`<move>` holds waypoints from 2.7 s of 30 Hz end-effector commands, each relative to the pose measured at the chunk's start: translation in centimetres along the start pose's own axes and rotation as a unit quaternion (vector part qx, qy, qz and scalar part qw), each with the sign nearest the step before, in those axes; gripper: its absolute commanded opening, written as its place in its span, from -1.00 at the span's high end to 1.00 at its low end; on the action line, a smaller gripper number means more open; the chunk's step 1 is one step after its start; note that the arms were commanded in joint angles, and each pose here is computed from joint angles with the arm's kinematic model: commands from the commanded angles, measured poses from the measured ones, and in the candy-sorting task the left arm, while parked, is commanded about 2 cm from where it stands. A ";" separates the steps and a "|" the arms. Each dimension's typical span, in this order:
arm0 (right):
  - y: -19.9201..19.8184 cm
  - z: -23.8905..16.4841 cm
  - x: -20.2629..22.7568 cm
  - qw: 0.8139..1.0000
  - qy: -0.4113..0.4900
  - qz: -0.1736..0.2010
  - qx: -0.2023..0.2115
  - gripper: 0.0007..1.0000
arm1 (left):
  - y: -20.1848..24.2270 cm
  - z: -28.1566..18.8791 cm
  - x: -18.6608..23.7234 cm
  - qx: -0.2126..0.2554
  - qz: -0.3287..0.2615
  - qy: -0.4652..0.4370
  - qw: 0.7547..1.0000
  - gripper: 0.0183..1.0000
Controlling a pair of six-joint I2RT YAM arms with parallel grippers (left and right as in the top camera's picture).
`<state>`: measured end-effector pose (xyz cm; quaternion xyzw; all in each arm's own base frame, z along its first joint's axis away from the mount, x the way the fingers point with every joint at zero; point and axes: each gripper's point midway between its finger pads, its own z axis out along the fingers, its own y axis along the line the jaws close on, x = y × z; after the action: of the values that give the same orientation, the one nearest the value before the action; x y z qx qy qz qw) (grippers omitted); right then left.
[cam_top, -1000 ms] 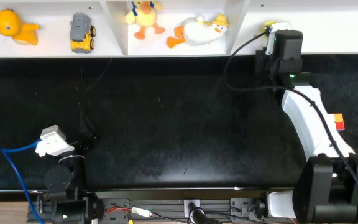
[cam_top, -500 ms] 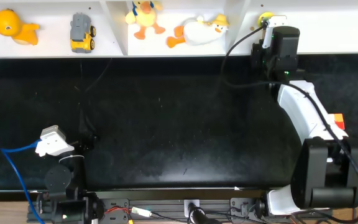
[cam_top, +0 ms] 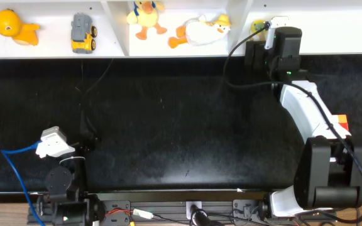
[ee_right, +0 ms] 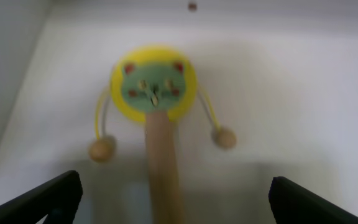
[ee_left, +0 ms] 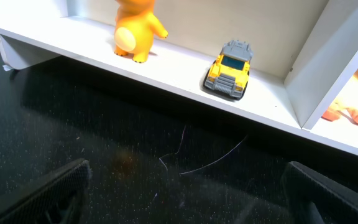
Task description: Store Toys
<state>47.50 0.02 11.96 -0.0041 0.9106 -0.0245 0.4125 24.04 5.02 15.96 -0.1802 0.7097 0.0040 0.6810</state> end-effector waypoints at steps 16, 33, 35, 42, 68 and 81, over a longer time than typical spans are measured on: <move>-1.3 -23.5 -2.4 0.975 -0.037 0.219 -0.012 -0.99 | 0.1 0.0 -0.1 0.001 0.010 -0.005 1.000 -0.99; -16.1 -22.5 10.1 0.791 0.116 0.552 0.237 -1.00 | 0.1 0.0 -0.1 0.001 0.010 -0.005 1.000 -1.00; -17.9 -22.3 12.5 0.757 0.149 0.579 0.264 -1.00 | 0.1 0.0 -0.1 0.001 0.010 -0.005 1.000 -1.00; -20.3 -18.8 16.6 0.709 0.220 0.603 0.291 -1.00 | 0.1 0.0 -0.1 0.001 0.010 -0.005 1.000 -0.99; -23.3 -11.1 19.7 0.721 0.251 0.552 0.334 -0.99 | 0.1 0.0 -0.1 0.001 0.010 -0.005 1.000 -1.00; -22.2 -9.5 20.6 0.719 0.270 0.538 0.347 -0.98 | 0.1 0.0 -0.1 0.001 0.010 -0.005 1.000 -1.00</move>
<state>26.60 -21.95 4.56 0.6316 0.7650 -0.1014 0.0750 24.04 5.02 15.94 -0.1802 0.7099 0.0040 0.6809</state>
